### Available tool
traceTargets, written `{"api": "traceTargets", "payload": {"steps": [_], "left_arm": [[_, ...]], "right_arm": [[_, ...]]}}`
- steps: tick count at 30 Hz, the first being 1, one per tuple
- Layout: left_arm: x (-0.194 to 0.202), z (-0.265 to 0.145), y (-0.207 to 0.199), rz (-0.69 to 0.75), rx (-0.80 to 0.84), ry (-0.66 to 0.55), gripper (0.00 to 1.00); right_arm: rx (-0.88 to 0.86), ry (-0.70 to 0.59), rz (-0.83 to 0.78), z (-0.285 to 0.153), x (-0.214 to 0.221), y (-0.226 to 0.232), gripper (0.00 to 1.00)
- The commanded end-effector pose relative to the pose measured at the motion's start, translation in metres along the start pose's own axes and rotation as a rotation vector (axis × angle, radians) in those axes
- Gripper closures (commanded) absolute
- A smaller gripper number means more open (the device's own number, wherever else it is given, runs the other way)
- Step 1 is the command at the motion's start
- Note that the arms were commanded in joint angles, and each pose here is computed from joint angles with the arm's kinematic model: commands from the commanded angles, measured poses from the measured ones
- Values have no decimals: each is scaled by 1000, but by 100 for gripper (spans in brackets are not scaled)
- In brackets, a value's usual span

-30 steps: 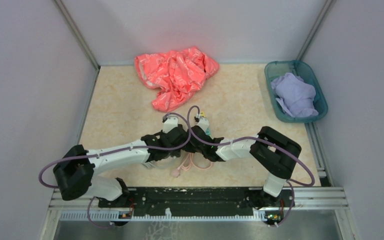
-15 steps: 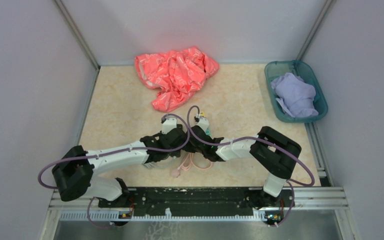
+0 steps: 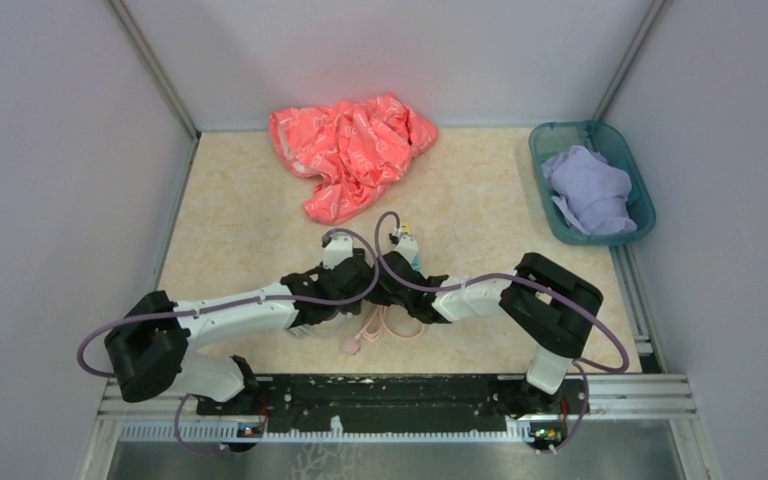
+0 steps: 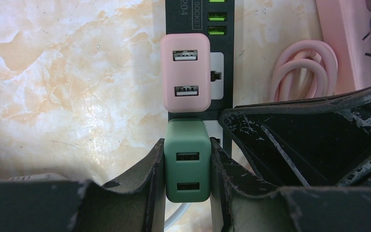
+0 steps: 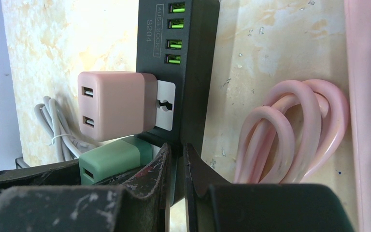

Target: Insert the plug

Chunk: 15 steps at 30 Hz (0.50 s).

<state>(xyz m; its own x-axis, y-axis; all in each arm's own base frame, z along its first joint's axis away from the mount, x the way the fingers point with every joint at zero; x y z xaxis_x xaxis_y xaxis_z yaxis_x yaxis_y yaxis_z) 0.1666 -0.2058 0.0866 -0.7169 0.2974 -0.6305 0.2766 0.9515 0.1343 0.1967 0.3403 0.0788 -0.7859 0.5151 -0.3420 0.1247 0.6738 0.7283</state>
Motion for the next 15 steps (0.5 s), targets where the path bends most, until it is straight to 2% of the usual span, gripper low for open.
{"api": "traceTargets", "payload": {"steps": [1, 4, 8, 15], "left_arm": [[132, -13, -14, 122, 174, 583, 100], [127, -15, -11, 123, 147, 565, 100], [96, -21, -17, 113, 138, 469, 100], [57, -27, -15, 85, 106, 341, 87]], "right_arm": [[-6, 19, -44, 3, 7, 4, 90], [-1, 6, -46, 1, 5, 3, 90], [-19, -7, -46, 0, 2, 8, 90], [-25, -18, -57, 0, 0, 13, 90]]}}
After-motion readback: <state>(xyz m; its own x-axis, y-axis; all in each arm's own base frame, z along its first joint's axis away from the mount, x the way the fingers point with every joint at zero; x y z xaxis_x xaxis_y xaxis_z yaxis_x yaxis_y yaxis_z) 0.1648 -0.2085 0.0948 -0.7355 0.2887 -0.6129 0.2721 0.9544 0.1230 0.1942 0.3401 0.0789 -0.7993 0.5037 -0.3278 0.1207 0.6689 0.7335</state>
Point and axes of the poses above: each gripper's point midway between its finger pads, its own z axis out along the fingers, its own y axis along the line the jaws close on, x = y × z, the point moved 6 cm from there along -z, back along the fingers, and after that the axes turned 15 degrees about z, right-handed, at the moved point
